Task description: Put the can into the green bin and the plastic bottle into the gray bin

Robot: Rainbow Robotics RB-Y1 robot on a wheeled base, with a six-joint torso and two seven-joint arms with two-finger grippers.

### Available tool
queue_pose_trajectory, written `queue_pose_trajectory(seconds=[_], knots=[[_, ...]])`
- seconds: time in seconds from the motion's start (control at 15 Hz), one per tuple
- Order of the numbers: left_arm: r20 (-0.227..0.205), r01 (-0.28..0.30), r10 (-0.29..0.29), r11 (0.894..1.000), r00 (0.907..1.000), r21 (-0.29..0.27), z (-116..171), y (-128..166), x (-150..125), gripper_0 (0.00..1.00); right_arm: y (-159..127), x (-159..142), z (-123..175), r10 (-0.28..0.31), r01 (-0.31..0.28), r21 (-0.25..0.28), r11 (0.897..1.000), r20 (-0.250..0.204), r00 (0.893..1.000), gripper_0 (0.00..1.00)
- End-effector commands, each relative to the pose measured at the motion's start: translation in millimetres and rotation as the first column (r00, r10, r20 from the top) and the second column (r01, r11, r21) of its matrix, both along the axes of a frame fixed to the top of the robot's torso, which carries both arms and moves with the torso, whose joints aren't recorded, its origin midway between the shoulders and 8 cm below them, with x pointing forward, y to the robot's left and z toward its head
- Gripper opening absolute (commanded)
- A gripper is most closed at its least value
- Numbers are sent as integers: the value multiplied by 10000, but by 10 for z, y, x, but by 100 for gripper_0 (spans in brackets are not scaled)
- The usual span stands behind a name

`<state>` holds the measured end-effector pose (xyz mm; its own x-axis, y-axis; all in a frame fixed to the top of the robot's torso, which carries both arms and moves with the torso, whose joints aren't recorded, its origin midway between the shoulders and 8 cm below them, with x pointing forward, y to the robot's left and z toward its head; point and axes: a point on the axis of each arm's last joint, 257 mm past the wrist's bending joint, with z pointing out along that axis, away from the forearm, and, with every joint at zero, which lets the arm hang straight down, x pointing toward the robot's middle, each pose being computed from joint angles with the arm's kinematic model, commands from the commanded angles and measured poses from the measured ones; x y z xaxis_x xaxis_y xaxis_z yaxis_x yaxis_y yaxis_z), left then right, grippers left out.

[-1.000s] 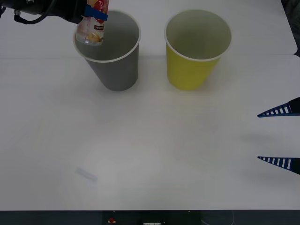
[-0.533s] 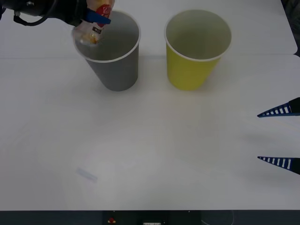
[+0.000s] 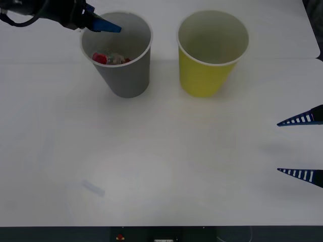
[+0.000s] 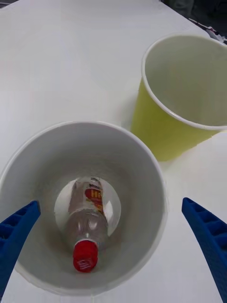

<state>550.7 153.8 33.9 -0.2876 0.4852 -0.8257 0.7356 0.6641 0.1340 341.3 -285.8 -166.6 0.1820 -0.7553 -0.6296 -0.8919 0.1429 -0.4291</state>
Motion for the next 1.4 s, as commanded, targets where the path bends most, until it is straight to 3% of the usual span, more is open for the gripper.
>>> queue_pose_trajectory(seconds=[0.07, 0.4, 0.53, 0.73, 0.87, 1.0, 1.13, 1.2, 1.27, 1.4], knots=[[272, 622, -607, 9963, 9978, -593, -99, 64, -359, 100, 0, 0, 0, 0, 0, 0, 10000, 0, 10000, 100], [1026, 1431, -1283, 9779, 9864, -1525, -345, 81, -1070, 100, 0, 0, 0, 0, 0, 0, 10000, 0, 10000, 100], [882, 1728, -1582, 9656, 9835, -1941, -549, 60, -1354, 100, 0, 0, 0, 0, 0, 0, 10000, 0, 10000, 100], [1123, 2252, -2068, 9558, 9719, -1889, -800, 108, -1672, 100, 0, 0, 0, 0, 0, 0, 10000, 0, 10000, 100], [1043, 2608, -2466, 9525, 9635, -1572, -1006, 175, -1838, 100, 0, 0, 0, 0, 0, 0, 10000, 0, 10000, 100], [814, 3062, -2993, 9475, 9507, -918, -1154, 299, -2010, 100, 0, 0, 0, 0, 0, 0, 10000, 0, 10000, 100], [272, 3305, -3295, 9425, 9438, -489, -1310, 423, -2174, 100, 0, 0, 0, 0, 0, 0, 10000, 0, 10000, 100], [318, 3435, -3425, 9387, 9390, -311, -1343, 448, -2203, 100, 0, 0, 0, 0, 0, 0, 10000, 0, 10000, 100], [852, 3398, -3401, 9403, 9365, 186, -1331, 521, -2132, 100, 0, 0, 0, 0, 0, 0, 10000, 0, 10000, 100], [1481, 3301, -3396, 9401, 9288, 853, -1383, 627, -2055, 100, 0, 0, 0, 0, 0, 0, 10000, 0, 10000, 100]])
